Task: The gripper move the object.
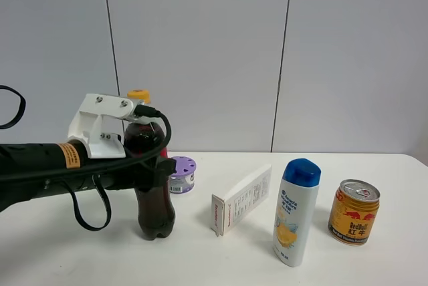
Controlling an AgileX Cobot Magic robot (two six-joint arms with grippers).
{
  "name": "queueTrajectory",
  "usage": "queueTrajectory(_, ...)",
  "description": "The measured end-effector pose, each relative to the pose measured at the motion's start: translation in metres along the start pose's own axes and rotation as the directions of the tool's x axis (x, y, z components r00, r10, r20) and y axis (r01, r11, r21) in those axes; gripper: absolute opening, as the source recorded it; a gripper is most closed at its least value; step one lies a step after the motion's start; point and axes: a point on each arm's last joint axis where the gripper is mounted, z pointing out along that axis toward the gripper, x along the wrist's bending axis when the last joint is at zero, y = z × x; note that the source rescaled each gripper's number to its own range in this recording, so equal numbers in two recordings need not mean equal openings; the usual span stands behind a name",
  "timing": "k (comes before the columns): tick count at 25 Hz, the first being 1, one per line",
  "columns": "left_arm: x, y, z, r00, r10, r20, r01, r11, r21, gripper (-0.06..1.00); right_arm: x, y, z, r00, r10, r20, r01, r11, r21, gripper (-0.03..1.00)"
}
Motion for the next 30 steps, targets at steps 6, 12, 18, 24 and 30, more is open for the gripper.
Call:
queueTrajectory(6,-0.002,0.002,0.000,0.997,-0.079,0.021,0.079,0.997,-0.014,0.99,0.000,0.000,0.000,1.000,0.000,0.000,0.000,1.000,0.000,1.00)
queueTrajectory(12,-0.003,0.006,-0.001,0.994,-0.104,0.030,0.105,0.994,-0.025,1.00,0.000,0.000,0.000,1.000,0.000,0.000,0.000,1.000,0.000,1.00)
queueTrajectory(18,-0.006,0.033,-0.014,0.995,-0.089,0.037,0.092,0.992,-0.086,1.00,0.000,0.000,0.000,1.000,0.000,0.000,0.000,1.000,0.000,1.00)
queueTrajectory(24,-0.010,0.069,-0.039,0.998,-0.061,0.032,0.065,0.987,-0.145,1.00,0.000,0.000,0.000,1.000,0.000,0.000,0.000,1.000,0.000,1.00)
queueTrajectory(30,-0.014,0.099,-0.069,0.999,-0.043,0.018,0.046,0.982,-0.183,1.00,0.000,0.000,0.000,1.000,0.000,0.000,0.000,1.000,0.000,1.00)
